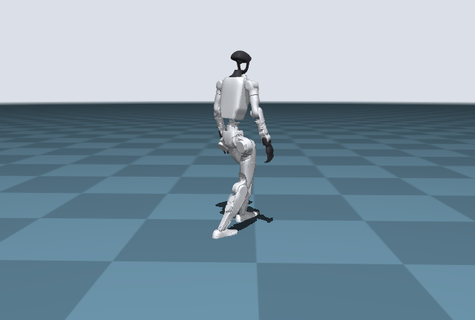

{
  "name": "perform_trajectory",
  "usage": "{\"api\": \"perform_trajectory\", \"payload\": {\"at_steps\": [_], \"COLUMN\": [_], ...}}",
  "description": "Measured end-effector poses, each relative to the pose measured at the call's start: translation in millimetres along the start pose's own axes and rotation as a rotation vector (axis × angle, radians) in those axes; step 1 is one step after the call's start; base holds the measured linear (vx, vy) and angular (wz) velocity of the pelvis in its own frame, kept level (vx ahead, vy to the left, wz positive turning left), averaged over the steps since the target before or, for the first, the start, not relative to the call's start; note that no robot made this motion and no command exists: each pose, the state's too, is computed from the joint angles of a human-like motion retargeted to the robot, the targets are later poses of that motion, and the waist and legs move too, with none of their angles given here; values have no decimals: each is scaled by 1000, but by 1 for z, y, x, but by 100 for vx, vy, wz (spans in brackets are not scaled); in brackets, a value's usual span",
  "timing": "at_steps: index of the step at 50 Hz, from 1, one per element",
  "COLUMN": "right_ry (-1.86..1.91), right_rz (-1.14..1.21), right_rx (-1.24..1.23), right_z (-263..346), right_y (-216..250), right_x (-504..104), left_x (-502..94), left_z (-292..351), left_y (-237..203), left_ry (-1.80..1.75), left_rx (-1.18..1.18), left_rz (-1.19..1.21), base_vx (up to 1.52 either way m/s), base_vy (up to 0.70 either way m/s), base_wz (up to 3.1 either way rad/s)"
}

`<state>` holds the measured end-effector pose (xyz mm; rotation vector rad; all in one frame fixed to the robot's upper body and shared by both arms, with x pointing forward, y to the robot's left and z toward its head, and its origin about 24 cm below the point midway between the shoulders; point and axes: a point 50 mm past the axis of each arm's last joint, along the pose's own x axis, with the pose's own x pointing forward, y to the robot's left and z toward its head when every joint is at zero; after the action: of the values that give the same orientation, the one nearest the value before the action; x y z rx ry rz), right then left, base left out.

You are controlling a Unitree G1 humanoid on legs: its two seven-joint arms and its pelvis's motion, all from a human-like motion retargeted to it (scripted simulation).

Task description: Walk

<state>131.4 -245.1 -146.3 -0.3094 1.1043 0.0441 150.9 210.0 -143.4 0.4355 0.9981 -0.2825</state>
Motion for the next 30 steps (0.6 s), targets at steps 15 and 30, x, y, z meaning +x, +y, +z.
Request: {"api": "perform_trajectory", "payload": {"at_steps": [15, 30], "right_ry": [114, 60], "right_rz": [10, 49], "right_rx": [22, 20], "right_z": [-37, -24], "right_y": [4, 10], "right_x": [-7, -5], "left_x": [-14, -11], "left_z": [-58, -42], "left_y": [-43, 14], "left_ry": [208, 156], "left_rx": [-123, -167], "left_rz": [-147, 86], "base_vx": [40, 37], "base_vy": [11, 2], "base_wz": [19, 43]}}
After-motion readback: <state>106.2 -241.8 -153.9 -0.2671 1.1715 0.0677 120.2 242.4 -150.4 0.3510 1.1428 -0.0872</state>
